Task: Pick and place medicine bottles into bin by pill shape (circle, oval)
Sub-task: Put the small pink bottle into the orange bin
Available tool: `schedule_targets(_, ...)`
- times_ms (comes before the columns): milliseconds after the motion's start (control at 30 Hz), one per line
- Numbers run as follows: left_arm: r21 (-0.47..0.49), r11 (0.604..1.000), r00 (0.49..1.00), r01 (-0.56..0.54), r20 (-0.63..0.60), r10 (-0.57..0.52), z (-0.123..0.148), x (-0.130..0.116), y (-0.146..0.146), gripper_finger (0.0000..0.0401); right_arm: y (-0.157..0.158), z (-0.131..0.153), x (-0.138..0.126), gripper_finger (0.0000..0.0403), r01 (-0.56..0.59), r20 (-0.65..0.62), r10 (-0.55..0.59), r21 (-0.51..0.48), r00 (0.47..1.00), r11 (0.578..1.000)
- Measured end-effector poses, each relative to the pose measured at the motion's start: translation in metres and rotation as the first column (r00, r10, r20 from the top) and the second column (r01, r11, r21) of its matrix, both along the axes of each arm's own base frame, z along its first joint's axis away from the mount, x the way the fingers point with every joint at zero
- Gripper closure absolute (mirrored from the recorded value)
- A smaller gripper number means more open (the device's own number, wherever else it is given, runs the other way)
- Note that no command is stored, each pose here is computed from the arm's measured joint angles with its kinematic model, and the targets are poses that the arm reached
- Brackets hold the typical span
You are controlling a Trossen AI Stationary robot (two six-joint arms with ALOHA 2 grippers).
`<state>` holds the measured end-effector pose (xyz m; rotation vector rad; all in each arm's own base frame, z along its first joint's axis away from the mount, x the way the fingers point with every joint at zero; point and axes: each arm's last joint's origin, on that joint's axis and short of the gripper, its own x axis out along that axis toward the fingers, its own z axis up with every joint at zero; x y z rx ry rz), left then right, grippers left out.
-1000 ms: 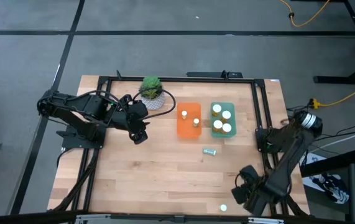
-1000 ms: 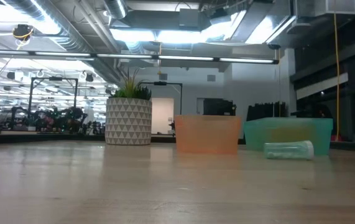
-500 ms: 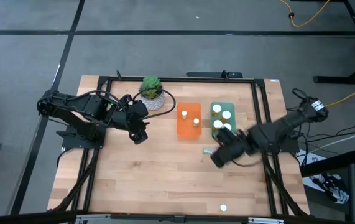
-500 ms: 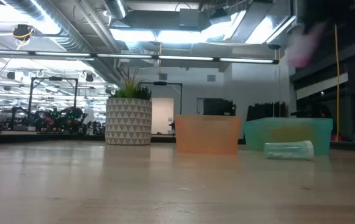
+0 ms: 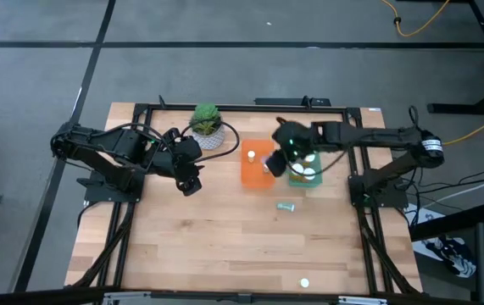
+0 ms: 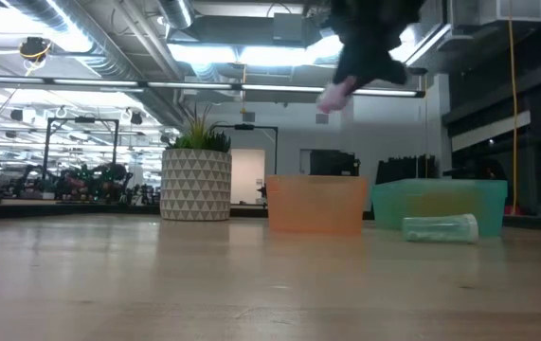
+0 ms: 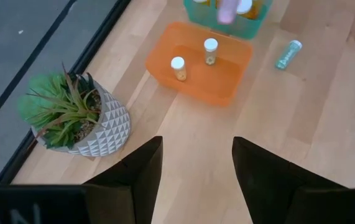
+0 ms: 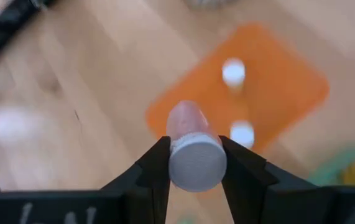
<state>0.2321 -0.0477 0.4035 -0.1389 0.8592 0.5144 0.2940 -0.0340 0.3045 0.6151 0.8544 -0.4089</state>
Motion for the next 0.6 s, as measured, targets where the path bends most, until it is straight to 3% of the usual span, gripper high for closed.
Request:
schedule_targets(167, 0.014, 1.000, 1.000, -0.008, 0.005, 0.008, 0.000, 0.000, 0.000, 0.0214, -0.028, -0.005, 0.013, 0.0282, -0.013, 0.066, 0.018, -0.079, 0.998, 0.997)
schedule_targets(300, 0.031, 0.999, 1.000, -0.019, 0.013, 0.019, 0.001, 0.000, 0.001, 0.0214, -0.048, -0.019, 0.025, 0.0282, -0.016, 0.066, 0.020, -0.070, 0.998, 0.997)
schedule_targets(600, 0.032, 0.999, 1.000, -0.019, 0.013, 0.019, 0.001, 0.000, 0.001, 0.0214, -0.087, -0.044, 0.038, 0.0281, -0.058, -0.115, 0.052, -0.050, 0.992, 0.997)
